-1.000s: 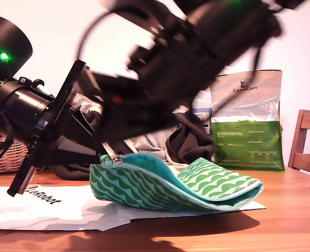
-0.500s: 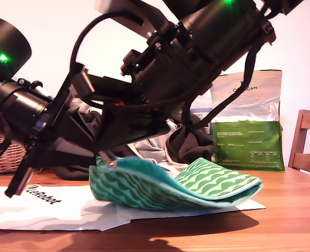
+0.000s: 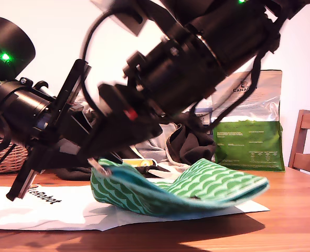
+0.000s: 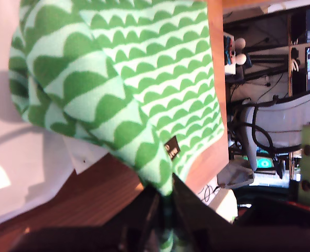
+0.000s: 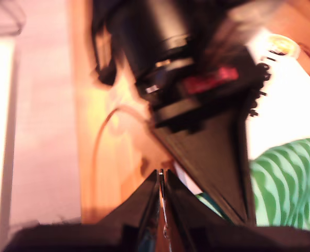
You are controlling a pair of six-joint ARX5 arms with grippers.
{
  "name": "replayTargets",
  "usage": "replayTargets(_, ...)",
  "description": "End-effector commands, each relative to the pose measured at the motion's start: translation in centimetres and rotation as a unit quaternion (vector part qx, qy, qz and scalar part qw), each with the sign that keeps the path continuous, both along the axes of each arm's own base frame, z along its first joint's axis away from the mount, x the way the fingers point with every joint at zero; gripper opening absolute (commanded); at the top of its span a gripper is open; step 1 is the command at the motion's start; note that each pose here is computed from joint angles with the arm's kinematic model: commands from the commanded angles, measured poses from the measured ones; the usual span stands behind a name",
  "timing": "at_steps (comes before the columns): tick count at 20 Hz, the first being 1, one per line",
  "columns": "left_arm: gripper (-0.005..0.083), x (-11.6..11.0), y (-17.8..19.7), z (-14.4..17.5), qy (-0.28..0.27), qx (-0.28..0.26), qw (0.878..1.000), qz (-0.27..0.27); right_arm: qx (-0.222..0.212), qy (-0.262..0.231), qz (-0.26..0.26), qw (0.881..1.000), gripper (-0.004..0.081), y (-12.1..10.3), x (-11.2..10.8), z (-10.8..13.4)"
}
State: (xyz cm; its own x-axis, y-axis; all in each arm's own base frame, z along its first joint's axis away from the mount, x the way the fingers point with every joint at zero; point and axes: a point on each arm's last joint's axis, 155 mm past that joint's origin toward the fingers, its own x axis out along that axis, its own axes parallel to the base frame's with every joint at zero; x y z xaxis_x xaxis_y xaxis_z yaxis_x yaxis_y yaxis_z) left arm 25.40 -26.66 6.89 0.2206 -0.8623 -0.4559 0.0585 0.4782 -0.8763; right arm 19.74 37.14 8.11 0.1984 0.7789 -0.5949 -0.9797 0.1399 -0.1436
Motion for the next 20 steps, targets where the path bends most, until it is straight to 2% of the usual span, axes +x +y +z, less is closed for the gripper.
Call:
replayTargets(1, -0.0019, 0.9, 0.2, 0.3, -0.019, -0.002, 1.000, 0.009, -0.031, -0.004, 0.062, 0.998, -0.0013, 0.1, -2.4, -1.1)
replayTargets(4, -0.0019, 0.9, 0.2, 0.3, -0.019, -0.002, 1.000, 0.010, -0.098, -0.050, 0.121, 0.986, -0.0013, -1.2, -3.0, -2.4)
replayTargets(6, -0.0019, 0.9, 0.2, 0.3, -0.019, -0.002, 1.000, 0.010, -0.131, -0.091, 0.161, 0.974, -0.0013, -1.8, -3.0, -2.7)
replayTargets(9, -0.0019, 0.9, 0.2, 0.3, -0.021, -0.001, 1.000, 0.008, -0.176, -0.159, 0.223, 0.946, -0.0013, -2.6, -2.9, -3.1)
replayTargets(12, -0.0019, 0.8, 0.1, 0.3, -0.023, 0.000, 1.000, 0.006, -0.223, -0.225, 0.294, 0.902, -0.0013, -3.7, -3.2, -3.9)
replayTargets(14, -0.0019, 0.8, 0.1, 0.3, -0.025, 0.000, 1.000, 0.003, -0.258, -0.253, 0.319, 0.876, -0.0013, -4.7, -2.7, -4.5)
replayTargets(15, -0.0019, 0.7, 0.1, 0.4, -0.024, -0.001, 1.000, 0.001, -0.276, -0.257, 0.333, 0.864, -0.0013, -5.5, -2.8, -4.9)
replayTargets(17, -0.0019, 0.6, 0.0, 0.4, -0.024, -0.003, 1.000, -0.001, -0.312, -0.265, 0.369, 0.834, -0.0013, -7.1, -3.1, -5.7)
replayTargets(20, -0.0019, 0.5, 0.0, 0.5, -0.026, -0.005, 1.000, -0.006, -0.360, -0.288, 0.395, 0.795, -0.0013, -8.7, -2.5, -6.2)
